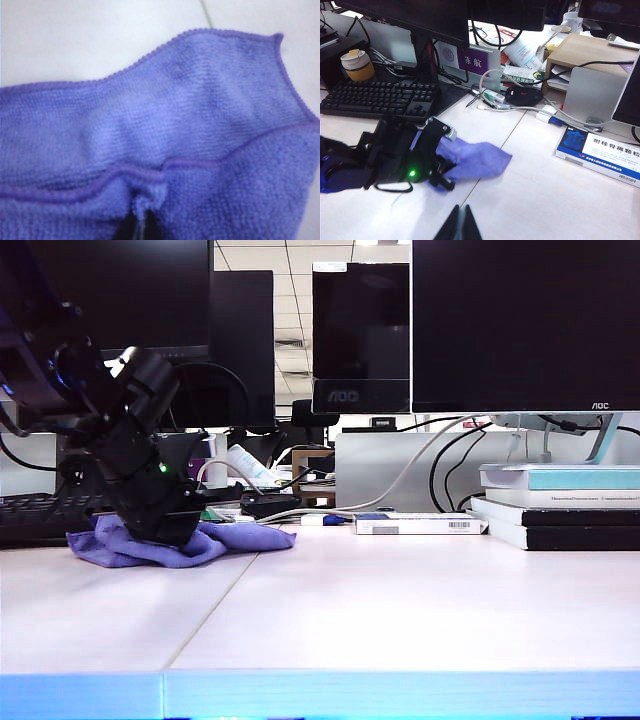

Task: Wipe the table from front to back using the rag.

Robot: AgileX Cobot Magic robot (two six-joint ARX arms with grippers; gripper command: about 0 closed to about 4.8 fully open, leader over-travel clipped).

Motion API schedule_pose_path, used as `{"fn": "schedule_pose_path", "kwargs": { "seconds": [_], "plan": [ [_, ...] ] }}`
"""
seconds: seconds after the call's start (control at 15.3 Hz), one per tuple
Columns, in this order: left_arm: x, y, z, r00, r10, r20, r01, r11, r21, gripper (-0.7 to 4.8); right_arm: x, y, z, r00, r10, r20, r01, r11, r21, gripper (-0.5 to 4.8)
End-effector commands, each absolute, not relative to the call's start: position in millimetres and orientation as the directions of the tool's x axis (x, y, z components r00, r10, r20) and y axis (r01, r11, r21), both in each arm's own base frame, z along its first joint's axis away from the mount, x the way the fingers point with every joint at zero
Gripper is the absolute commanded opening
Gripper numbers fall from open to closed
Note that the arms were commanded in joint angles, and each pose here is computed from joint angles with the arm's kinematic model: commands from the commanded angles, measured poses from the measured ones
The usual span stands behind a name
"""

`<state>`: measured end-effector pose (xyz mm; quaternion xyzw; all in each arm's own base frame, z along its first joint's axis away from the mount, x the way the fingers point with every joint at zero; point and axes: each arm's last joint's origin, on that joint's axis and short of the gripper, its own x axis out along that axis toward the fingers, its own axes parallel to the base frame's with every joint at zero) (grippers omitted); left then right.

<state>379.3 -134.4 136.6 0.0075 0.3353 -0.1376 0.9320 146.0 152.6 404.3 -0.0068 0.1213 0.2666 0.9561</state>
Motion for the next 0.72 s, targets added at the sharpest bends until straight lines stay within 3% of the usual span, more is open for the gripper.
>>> {"fn": "schedule_pose_path", "kwargs": {
  "seconds": [0.07, 0.72],
  "plan": [
    [349.4, -140.6, 127.5, 0.658, -0.269, -0.703, 0.303, 0.950, -0.080, -0.06, 145.2, 151.9, 407.4, 0.831, 0.511, -0.218, -0.512, 0.857, 0.055, -0.01],
    [269.6, -114.5, 126.6, 0.597, -0.261, -0.758, 0.297, 0.950, -0.094, -0.06, 145.2, 151.9, 407.4, 0.832, 0.511, -0.218, -0.512, 0.857, 0.055, -0.01]
  ]
}}
